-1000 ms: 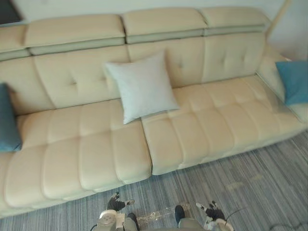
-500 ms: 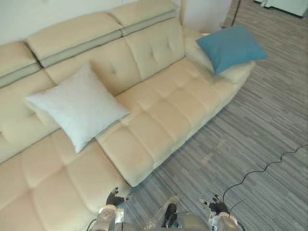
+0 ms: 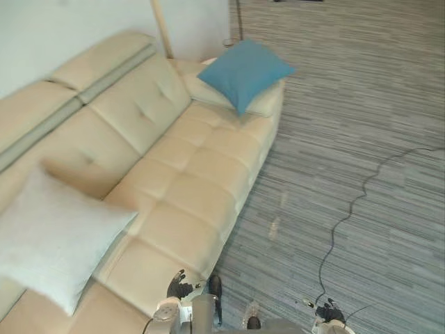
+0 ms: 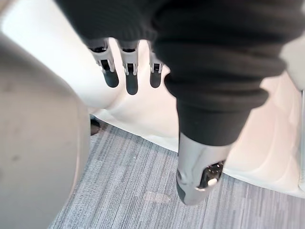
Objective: Pick up cushions and gather them together orderly.
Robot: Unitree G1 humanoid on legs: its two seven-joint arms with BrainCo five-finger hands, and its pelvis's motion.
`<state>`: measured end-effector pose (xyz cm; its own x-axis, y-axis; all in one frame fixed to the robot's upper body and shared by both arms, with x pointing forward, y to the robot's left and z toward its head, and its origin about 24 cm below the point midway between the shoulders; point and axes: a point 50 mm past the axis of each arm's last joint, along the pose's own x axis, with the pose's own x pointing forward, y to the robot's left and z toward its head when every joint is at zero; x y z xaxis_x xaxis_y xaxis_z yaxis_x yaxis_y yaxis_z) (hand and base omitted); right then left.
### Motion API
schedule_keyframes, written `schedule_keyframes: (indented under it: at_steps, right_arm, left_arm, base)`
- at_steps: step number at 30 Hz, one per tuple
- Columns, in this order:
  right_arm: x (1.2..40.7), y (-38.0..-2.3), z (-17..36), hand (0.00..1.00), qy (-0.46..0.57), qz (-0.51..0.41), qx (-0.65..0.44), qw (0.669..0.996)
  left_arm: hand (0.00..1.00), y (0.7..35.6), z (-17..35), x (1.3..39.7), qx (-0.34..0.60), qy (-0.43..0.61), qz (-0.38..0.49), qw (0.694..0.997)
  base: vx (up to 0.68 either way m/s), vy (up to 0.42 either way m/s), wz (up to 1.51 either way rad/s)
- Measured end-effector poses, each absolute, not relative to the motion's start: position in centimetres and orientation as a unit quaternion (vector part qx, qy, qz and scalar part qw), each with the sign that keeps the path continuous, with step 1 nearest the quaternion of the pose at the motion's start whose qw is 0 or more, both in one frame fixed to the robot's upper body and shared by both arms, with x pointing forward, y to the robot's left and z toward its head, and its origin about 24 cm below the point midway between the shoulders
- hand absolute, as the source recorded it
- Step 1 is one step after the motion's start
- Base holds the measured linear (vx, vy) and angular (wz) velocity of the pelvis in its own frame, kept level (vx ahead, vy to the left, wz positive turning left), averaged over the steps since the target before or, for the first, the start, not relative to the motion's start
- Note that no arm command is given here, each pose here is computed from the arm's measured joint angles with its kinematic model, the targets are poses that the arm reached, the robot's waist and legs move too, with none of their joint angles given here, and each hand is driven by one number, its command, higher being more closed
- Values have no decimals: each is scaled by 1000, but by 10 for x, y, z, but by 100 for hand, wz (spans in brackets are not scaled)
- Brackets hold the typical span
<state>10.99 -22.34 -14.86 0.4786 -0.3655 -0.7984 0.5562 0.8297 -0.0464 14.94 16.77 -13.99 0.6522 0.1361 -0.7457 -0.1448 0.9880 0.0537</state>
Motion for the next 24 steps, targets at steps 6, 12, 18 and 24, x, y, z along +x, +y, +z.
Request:
schedule_keyframes:
  at_steps: [6, 12, 18, 24]
  right_arm:
    - [109, -221, -149, 0, 437, -262, 105, 854]
    - [126, -218, -145, 0, 423, -247, 102, 866]
    - [126, -242, -139, 0, 414, -262, 75, 869]
    - [111, -248, -142, 0, 428, -274, 69, 858]
  left_arm:
    - [0, 167, -144, 143, 0, 426, 68, 902]
    - [0, 173, -144, 142, 20, 429, 58, 901]
    - [0, 157, -150, 135, 11, 447, 42, 893]
    - [0, 150, -145, 148, 3, 430, 35, 902]
  base:
    - [406, 153, -57]
    - [355, -35, -21]
    - [417, -249, -23]
    - [307, -233, -14]
